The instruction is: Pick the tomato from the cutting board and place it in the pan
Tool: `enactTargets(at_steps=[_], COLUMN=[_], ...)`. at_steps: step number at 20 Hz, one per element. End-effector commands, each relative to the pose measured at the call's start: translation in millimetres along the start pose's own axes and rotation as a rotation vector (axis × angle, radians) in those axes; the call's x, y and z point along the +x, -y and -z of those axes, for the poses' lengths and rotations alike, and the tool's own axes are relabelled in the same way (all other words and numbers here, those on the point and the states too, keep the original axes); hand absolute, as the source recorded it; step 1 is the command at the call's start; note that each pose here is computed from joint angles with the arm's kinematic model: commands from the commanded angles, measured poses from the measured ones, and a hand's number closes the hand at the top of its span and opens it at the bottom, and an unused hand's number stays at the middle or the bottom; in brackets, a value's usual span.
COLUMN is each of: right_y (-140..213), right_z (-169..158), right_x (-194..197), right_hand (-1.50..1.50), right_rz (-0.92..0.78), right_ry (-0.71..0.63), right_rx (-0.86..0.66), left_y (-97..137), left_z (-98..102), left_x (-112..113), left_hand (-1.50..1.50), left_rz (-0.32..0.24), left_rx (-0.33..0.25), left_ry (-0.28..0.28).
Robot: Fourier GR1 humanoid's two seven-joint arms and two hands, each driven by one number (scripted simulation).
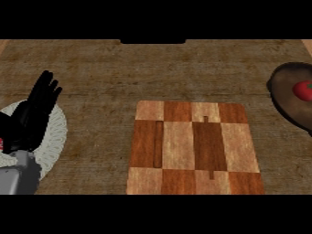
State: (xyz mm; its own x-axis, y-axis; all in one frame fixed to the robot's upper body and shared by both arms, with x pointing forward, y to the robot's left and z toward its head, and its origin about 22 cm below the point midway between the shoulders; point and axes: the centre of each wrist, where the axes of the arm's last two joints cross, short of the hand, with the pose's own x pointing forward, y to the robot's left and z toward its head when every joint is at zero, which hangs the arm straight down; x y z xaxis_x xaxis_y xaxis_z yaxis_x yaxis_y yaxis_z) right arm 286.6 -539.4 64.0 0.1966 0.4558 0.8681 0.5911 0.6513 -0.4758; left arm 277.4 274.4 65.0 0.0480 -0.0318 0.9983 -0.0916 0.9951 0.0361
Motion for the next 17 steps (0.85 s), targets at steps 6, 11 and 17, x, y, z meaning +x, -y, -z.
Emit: enactTargets(at_steps=[6, 11, 17], right_y=[101.2, 124.5, 118.3], right_z=[-43.5, -73.4, -95.8], right_x=[-51.6, -77.5, -95.6], right_hand=[-1.50, -1.50, -1.50], right_rz=[0.276, 0.261, 0.222], right_ry=[0.081, 0.104, 0.084], right_rx=[0.115, 0.083, 0.078], left_y=[-3.2, 6.1, -2.3], left_z=[7.9, -2.7, 0.8], left_x=[-3.6, 4.6, -11.5], left_hand=[0.00, 0.00, 0.00], left_rz=[-0.002, 0.000, 0.006], left_rx=[0.032, 0.005, 0.026], left_ry=[-0.003, -0.013, -0.014])
